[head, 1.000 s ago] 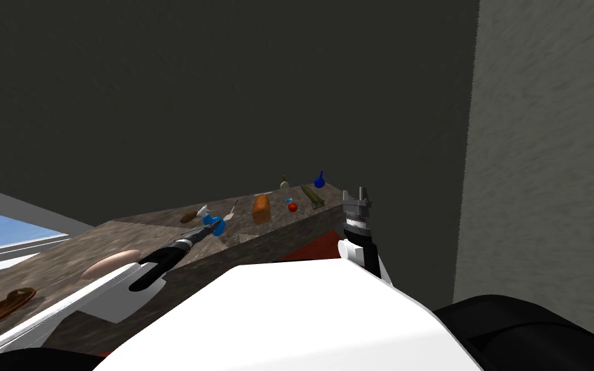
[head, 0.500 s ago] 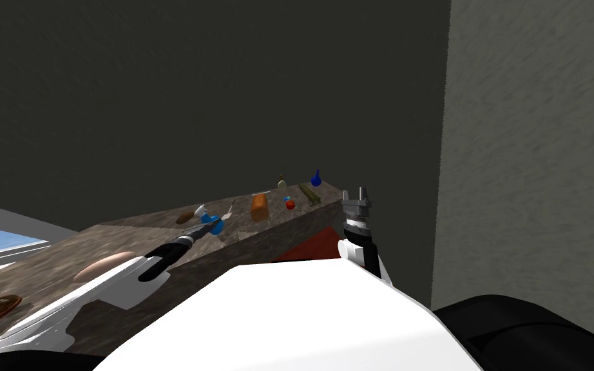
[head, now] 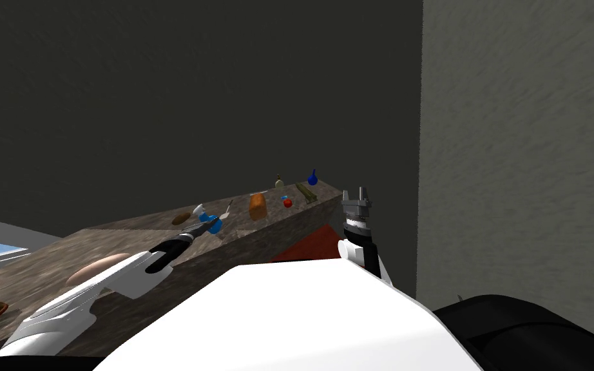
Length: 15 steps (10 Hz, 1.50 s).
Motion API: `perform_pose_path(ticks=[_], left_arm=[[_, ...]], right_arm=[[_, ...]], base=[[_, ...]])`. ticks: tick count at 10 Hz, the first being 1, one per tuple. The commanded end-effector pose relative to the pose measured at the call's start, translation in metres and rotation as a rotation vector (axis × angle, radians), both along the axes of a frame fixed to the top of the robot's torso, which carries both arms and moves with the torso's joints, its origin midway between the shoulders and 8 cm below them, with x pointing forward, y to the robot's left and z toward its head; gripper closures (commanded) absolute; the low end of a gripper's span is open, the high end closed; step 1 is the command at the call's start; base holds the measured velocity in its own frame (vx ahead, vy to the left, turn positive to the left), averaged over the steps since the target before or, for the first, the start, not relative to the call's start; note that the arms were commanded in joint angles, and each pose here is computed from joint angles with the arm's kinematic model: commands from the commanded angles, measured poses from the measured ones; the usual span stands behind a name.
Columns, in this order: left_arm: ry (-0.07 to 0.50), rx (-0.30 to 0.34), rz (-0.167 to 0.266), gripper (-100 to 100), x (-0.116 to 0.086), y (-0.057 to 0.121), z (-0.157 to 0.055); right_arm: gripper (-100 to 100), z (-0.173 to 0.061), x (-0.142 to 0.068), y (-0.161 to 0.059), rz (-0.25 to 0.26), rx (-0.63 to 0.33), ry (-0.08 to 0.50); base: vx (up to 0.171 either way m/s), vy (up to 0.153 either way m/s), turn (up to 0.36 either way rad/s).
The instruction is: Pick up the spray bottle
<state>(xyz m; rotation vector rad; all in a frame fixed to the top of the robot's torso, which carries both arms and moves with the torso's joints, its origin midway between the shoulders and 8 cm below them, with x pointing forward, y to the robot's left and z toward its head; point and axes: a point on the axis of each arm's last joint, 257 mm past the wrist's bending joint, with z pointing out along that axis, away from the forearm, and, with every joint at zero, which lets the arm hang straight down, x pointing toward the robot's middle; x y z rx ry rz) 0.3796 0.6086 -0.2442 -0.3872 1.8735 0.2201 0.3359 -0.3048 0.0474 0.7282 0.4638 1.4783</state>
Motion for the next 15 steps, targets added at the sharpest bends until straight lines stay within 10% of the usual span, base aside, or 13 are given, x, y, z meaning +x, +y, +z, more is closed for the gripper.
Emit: perform_pose_path(ticks=[1, 15], left_arm=[[-0.010, -0.005, -0.025, -100, 0.014, -0.001, 0.000], [0.019, 0.017, 0.135, -100, 0.019, 0.094, -0.016]], right_arm=[[0, 0.000, 0.000, 0.000, 0.000, 0.000, 0.000], [0, 0.000, 0.000, 0.000, 0.000, 0.000, 0.000]], base=[[-0.092, -0.011, -0.277], [-0.057, -0.014, -0.065]])
